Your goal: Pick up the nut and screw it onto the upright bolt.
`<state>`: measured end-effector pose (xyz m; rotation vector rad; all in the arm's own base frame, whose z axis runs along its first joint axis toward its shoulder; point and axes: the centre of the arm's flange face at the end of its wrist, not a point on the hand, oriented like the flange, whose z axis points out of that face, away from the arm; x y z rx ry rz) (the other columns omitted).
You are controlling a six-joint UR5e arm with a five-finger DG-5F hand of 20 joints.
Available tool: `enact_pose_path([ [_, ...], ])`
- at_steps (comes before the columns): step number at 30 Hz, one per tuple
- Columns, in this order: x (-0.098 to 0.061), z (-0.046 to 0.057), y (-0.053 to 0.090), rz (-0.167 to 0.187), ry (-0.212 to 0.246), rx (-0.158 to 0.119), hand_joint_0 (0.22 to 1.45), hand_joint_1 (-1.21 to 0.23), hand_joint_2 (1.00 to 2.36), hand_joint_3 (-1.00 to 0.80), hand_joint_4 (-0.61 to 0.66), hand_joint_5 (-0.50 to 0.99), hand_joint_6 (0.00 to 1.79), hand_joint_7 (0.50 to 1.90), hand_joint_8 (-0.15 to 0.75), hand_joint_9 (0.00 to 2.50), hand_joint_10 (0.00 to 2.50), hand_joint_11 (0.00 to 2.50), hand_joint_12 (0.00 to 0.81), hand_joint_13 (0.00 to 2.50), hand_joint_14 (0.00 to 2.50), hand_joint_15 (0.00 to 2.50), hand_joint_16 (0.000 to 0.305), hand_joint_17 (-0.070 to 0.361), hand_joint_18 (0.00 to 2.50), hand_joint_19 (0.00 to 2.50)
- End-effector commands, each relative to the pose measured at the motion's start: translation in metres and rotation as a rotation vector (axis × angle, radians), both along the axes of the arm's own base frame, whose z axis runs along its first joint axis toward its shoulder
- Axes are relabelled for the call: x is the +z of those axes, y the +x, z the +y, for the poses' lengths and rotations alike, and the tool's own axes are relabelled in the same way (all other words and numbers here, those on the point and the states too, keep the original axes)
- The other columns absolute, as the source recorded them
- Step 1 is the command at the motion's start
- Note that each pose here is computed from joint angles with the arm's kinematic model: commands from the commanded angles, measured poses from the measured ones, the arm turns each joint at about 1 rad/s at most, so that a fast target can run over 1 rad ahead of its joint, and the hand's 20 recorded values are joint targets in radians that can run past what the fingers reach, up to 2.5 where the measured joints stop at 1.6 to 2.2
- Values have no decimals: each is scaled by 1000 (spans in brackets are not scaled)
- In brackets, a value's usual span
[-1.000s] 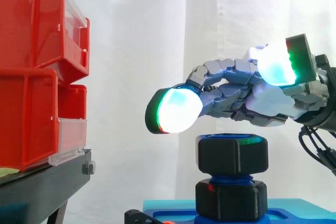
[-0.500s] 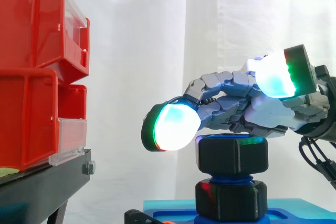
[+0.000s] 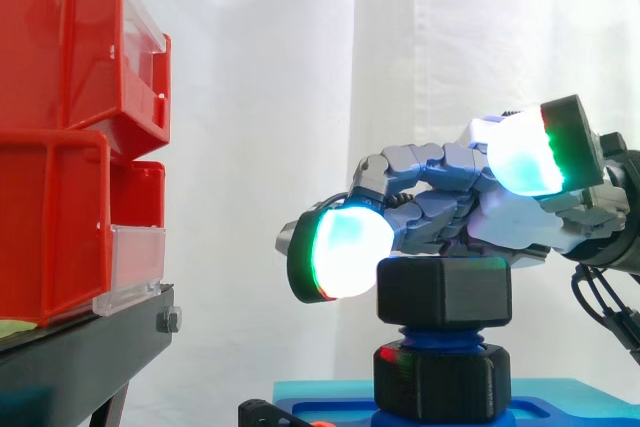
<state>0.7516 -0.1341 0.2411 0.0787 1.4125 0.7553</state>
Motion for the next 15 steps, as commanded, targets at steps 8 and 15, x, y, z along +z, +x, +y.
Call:
enact_pose_path([
  [8, 1, -21, -5, -8, -8, -5, 482, -303, 1000, -500, 229, -94, 503, 1218, 281, 547, 0, 0, 281, 237, 0, 0, 30, 67, 0, 0],
  [15, 1, -36, -10, -7, -13, -4, 497, -340, 1000, -500, 248, -38, 501, 1349, 281, 681, 0, 0, 255, 335, 0, 0, 26, 58, 18, 0],
])
